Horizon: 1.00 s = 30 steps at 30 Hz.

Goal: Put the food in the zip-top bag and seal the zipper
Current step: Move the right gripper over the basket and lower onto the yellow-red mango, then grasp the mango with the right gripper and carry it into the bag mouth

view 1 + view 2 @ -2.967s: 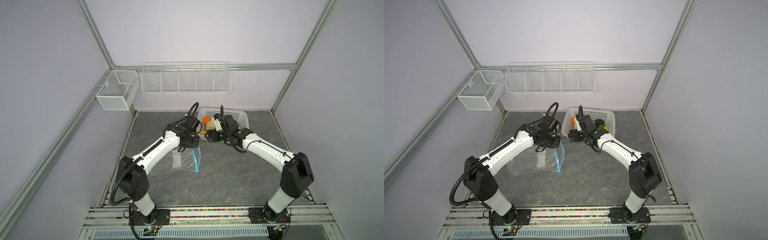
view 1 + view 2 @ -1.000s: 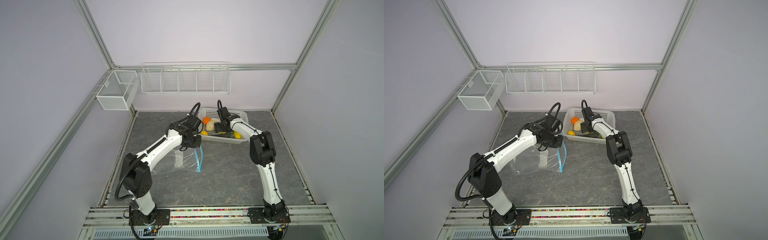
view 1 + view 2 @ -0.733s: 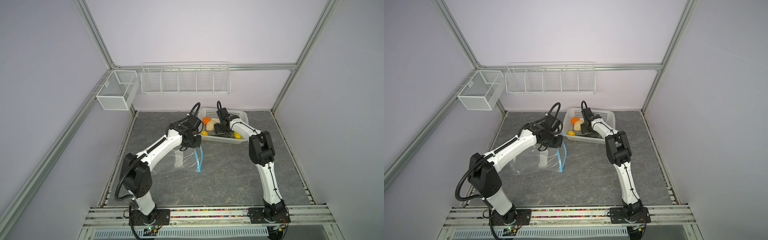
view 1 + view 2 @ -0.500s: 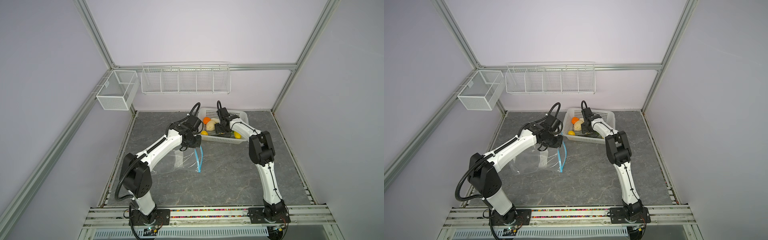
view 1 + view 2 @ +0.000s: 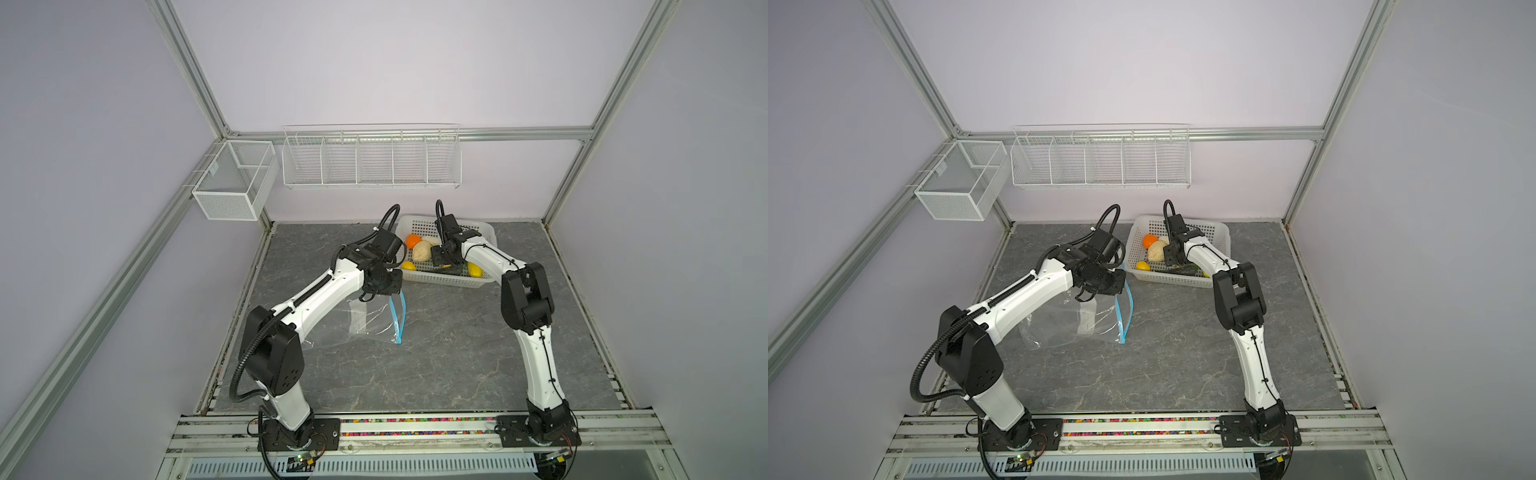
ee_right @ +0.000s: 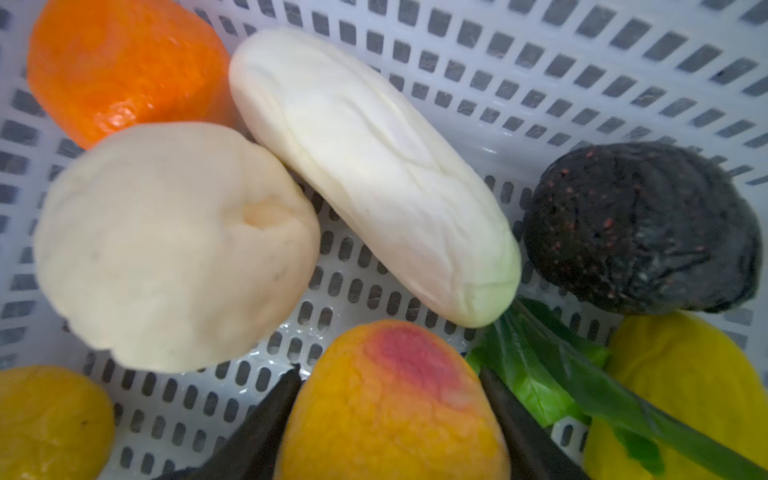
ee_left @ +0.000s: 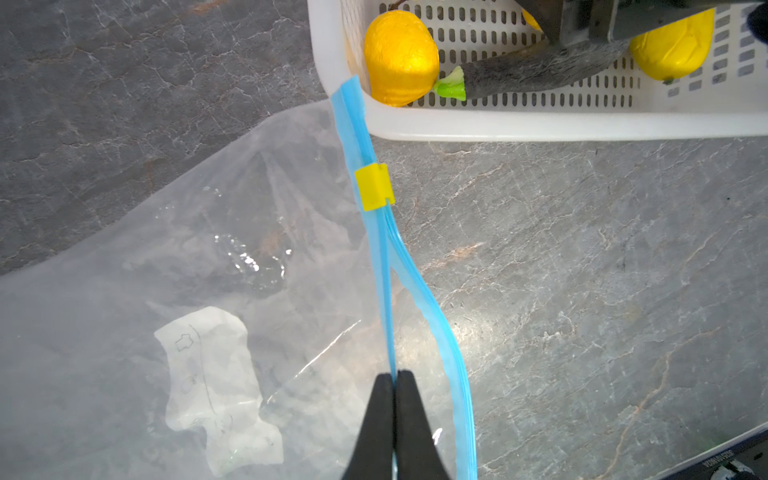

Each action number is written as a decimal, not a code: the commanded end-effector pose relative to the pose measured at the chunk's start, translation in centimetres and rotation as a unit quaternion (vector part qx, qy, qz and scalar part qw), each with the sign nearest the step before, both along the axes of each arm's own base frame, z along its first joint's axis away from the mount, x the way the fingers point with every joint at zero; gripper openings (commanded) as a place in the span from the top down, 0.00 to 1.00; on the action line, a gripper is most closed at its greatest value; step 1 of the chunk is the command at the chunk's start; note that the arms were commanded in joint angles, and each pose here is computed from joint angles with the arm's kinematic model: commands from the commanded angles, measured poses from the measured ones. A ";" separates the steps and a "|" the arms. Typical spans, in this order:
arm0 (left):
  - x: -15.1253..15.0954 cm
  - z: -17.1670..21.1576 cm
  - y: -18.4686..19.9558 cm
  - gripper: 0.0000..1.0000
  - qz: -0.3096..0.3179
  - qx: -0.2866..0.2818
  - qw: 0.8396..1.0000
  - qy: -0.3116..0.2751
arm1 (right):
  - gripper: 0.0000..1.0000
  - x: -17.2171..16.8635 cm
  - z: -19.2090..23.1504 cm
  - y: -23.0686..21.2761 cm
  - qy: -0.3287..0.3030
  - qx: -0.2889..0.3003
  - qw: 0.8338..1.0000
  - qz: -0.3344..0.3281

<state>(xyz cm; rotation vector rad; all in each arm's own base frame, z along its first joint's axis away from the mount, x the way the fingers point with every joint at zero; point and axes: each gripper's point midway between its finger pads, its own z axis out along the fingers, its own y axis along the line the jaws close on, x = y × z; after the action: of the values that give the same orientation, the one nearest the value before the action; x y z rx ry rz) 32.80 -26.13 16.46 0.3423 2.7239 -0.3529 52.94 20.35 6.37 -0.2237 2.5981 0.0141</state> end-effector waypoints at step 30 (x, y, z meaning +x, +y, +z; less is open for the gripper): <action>0.9 1.1 0.2 1.00 0.024 -0.035 0.999 0.011 | 0.36 -11.2 13.5 5.9 -0.129 0.250 0.944 0.172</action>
<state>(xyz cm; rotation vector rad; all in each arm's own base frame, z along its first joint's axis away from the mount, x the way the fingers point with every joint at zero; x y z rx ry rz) 33.19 -25.89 16.56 0.2830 2.7391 -0.4111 43.13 23.70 17.11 -0.3989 2.3073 0.5094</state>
